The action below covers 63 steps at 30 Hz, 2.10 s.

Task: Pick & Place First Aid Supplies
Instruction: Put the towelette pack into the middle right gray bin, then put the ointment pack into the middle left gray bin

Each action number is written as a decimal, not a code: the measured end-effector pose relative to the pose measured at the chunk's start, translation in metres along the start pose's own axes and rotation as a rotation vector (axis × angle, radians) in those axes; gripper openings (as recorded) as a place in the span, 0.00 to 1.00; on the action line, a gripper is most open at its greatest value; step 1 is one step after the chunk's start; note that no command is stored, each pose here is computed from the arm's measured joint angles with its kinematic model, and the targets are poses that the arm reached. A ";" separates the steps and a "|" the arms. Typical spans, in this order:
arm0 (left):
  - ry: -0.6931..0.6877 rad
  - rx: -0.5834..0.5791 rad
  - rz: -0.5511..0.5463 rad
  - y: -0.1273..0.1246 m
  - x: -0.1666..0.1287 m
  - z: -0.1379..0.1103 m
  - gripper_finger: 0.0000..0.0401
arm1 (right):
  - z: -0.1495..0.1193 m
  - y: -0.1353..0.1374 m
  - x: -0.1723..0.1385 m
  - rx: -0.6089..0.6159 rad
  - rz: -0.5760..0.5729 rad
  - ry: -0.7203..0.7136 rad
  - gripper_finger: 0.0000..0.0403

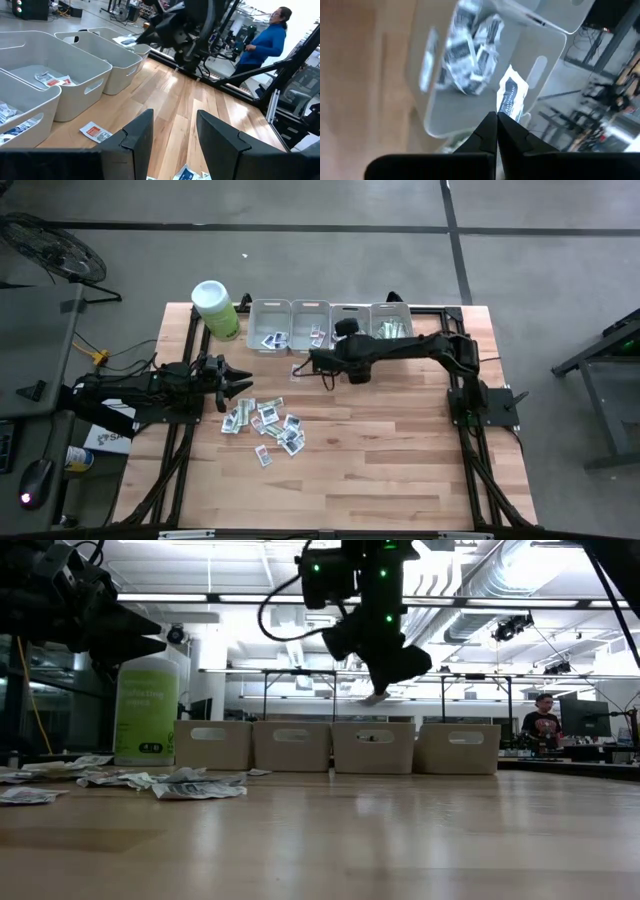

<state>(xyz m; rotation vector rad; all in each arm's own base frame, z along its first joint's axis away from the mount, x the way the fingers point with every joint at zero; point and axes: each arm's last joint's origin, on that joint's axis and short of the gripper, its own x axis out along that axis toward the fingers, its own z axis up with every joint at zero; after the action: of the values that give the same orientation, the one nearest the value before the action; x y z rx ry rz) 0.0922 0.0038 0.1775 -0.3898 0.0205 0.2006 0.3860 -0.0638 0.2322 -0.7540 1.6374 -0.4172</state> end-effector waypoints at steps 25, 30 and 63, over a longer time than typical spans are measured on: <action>0.000 0.000 0.000 0.000 0.000 0.000 0.37 | -0.005 -0.016 0.033 -0.548 0.025 0.095 0.08; 0.000 0.000 0.000 0.000 0.000 0.000 0.37 | -0.005 -0.014 0.034 -0.500 0.047 0.090 0.22; 0.000 0.000 0.001 0.000 0.000 0.000 0.37 | 0.058 0.007 -0.036 0.102 0.209 -0.681 0.38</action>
<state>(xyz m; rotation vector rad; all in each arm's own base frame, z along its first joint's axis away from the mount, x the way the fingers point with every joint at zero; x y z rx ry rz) 0.0923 0.0038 0.1774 -0.3896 0.0206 0.2011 0.4428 -0.0267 0.2416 -0.5559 1.0283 -0.0722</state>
